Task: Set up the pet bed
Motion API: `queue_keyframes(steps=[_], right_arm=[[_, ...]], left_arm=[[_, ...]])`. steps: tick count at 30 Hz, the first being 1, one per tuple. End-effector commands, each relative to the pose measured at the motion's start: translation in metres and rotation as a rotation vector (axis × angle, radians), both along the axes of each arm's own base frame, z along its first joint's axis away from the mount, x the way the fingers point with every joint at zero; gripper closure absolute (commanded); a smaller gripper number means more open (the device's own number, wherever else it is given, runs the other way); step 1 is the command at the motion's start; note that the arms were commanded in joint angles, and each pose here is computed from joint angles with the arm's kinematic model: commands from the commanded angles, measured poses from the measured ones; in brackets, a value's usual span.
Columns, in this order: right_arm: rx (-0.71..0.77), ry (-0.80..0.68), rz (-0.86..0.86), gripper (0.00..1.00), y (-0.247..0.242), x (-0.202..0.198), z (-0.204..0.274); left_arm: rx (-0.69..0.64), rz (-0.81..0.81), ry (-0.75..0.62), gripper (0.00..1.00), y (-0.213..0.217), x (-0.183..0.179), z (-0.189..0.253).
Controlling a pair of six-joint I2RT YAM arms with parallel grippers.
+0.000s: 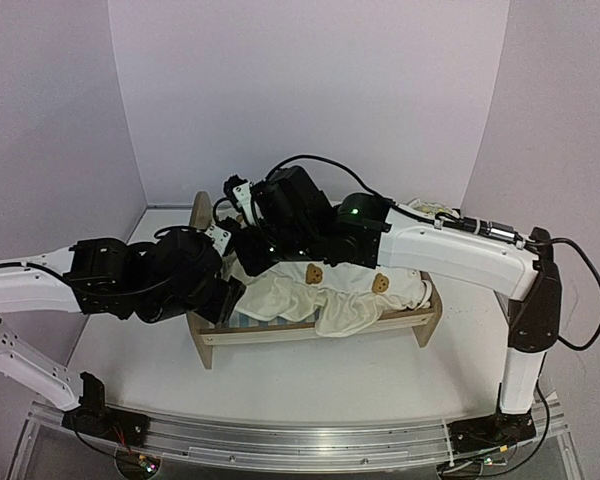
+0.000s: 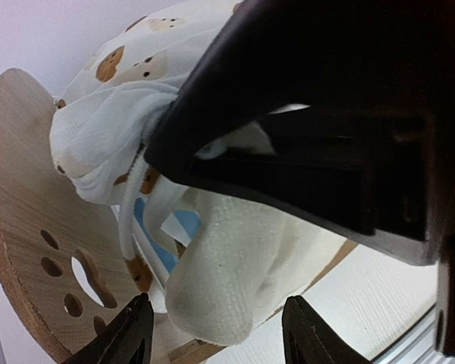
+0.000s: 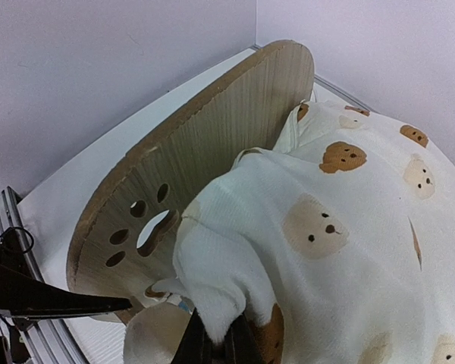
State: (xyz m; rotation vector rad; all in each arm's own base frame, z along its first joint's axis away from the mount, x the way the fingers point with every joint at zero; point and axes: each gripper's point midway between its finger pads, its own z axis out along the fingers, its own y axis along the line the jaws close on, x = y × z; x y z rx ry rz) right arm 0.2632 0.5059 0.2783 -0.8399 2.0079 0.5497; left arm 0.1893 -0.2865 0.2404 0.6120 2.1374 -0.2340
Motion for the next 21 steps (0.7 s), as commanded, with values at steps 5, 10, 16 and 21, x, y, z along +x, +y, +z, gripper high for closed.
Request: queue_keyframes(steps=[5, 10, 16, 21], right_arm=[[0.022, 0.039, -0.017, 1.0, 0.006, 0.017, -0.014], [0.04, 0.129, 0.094, 1.0, 0.019, -0.003, -0.026], [0.035, 0.262, 0.156, 1.0, 0.036, -0.018, -0.061], [0.02, 0.297, 0.145, 1.0, 0.039, -0.018, -0.079]], left_arm=[[-0.101, 0.045, -0.056, 0.41, 0.024, -0.008, 0.045], [-0.112, 0.064, -0.063, 0.38, 0.036, -0.009, 0.054], [-0.077, 0.105, -0.073, 0.37, 0.042, -0.005, 0.057], [-0.071, 0.097, -0.083, 0.38, 0.043, -0.005, 0.053]])
